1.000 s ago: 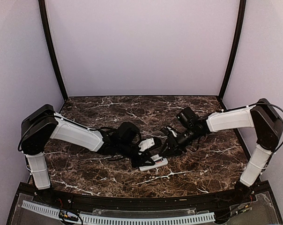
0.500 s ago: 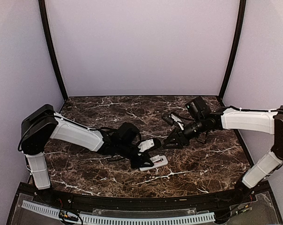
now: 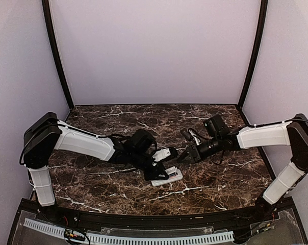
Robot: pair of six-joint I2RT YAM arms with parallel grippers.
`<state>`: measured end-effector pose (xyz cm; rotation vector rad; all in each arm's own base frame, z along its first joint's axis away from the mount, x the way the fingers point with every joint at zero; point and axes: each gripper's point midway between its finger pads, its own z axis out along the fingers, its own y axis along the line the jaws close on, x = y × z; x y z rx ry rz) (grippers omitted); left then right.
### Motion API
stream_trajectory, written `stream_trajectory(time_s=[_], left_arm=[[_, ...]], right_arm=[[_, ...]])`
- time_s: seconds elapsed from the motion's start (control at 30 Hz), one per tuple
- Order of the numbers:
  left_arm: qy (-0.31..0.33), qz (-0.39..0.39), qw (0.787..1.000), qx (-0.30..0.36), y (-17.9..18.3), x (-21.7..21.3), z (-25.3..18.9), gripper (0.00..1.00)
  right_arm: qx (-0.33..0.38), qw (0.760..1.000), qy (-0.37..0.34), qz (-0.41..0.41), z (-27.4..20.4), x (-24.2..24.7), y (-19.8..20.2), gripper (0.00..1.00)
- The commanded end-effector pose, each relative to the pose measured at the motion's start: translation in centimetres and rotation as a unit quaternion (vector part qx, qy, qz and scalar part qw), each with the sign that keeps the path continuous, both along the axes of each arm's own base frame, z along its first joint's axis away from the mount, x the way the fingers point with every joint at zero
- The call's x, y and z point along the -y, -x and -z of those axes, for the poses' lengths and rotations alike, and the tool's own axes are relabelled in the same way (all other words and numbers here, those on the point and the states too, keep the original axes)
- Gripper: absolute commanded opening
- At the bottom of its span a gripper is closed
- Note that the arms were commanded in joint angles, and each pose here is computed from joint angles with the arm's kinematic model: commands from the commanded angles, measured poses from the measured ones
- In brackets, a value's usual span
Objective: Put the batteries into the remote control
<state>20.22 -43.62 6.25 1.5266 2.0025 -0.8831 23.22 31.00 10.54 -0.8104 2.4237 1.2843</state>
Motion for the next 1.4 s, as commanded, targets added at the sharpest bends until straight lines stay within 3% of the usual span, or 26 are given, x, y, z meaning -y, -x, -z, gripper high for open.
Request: stream_trajectory(time_s=[0.0,0.37,0.83,0.9,0.97,1.03,1.1,1.37], left_arm=[[-0.013,0.003,1.000,-0.009,0.4,0.1,0.4,0.13],[-0.008,0.008,1.000,-0.007,0.3,0.3,0.1,0.13],[-0.008,0.008,1.000,-0.002,0.3,0.3,0.2,0.13],[-0.009,0.008,1.000,-0.003,0.3,0.3,0.2,0.14],[-0.015,0.010,1.000,-0.003,0.4,0.0,0.3,0.25],[-0.027,0.008,1.000,0.006,0.4,-0.7,0.4,0.52],[-0.039,0.008,0.999,0.018,0.6,-1.7,0.3,0.62],[-0.107,-0.019,0.994,0.030,0.9,-5.5,2.3,0.70]], right_arm=[[-0.077,0.996,-0.038,0.019,-0.2,-0.8,1.2,0.33],[-0.127,0.991,-0.039,-0.005,1.7,-2.3,2.2,0.34],[-0.161,0.985,-0.046,-0.033,1.9,-2.9,3.5,0.01],[-0.160,0.986,-0.043,-0.032,1.9,-2.9,3.4,0.00],[-0.164,0.985,-0.034,-0.030,2.1,-2.7,3.3,0.00],[-0.174,0.984,-0.024,-0.025,2.2,-2.6,3.3,0.00],[-0.183,0.983,-0.020,-0.016,2.1,-2.3,3.0,0.00],[-0.217,0.976,0.011,0.015,3.5,-1.9,2.4,0.00]])
